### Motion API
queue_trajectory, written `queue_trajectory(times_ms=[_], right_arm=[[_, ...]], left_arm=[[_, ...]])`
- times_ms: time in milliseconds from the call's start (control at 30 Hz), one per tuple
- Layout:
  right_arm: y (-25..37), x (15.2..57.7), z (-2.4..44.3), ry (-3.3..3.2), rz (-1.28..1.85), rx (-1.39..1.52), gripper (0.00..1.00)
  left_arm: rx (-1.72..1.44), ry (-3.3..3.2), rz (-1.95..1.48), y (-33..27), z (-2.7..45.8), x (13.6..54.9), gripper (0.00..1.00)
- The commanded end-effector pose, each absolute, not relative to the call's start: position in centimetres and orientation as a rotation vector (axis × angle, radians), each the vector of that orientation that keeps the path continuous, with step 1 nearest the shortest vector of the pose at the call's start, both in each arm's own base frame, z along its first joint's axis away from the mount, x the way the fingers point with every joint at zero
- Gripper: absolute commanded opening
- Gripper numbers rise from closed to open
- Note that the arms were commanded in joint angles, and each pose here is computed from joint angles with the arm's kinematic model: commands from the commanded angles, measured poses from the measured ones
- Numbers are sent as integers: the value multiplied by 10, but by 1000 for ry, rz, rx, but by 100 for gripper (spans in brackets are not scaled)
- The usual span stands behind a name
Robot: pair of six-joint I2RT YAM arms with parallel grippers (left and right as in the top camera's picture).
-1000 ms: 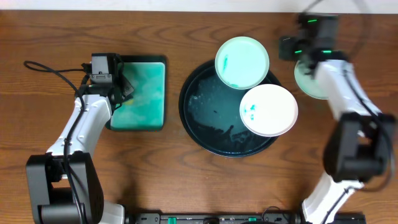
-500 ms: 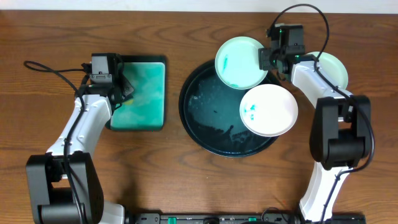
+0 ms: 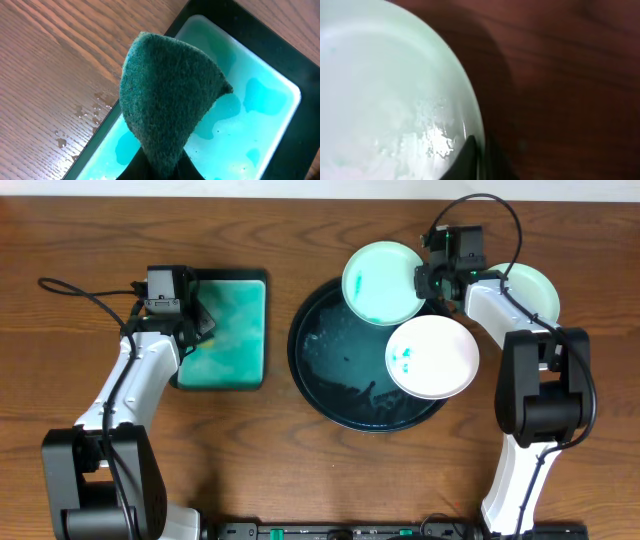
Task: Clean dirty plates on tray and stack at the side
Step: 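Move the right gripper back to grip the next pale green plate rim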
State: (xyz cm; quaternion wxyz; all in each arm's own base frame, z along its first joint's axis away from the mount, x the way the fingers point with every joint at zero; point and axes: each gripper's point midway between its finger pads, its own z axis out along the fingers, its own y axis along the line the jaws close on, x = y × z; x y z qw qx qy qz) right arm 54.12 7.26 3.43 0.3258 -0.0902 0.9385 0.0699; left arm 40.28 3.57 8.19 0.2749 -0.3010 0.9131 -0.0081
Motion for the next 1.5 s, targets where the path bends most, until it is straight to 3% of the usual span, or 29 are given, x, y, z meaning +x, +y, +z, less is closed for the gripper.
queue_trajectory(times_ms=[0, 233, 500, 867, 1100, 1467], right_arm=[[87, 539, 42, 2444, 308, -254, 1], [120, 522, 85, 2422, 641, -161, 1], [133, 475, 66, 2638, 774, -50, 1], [152, 453, 44, 2748, 504, -191, 1], [151, 450, 35, 2749, 145, -265, 1], [150, 431, 3, 2837, 141, -312, 1]], left_arm=[[-823, 2460, -20, 36, 78, 400, 7], [-823, 2460, -20, 36, 78, 400, 7], [-692, 2512, -95, 22, 77, 402, 7], [-544, 2462, -218, 5, 101, 415, 7], [-488, 2467, -361, -18, 108, 414, 7], [-385, 2450, -417, -50, 122, 421, 7]])
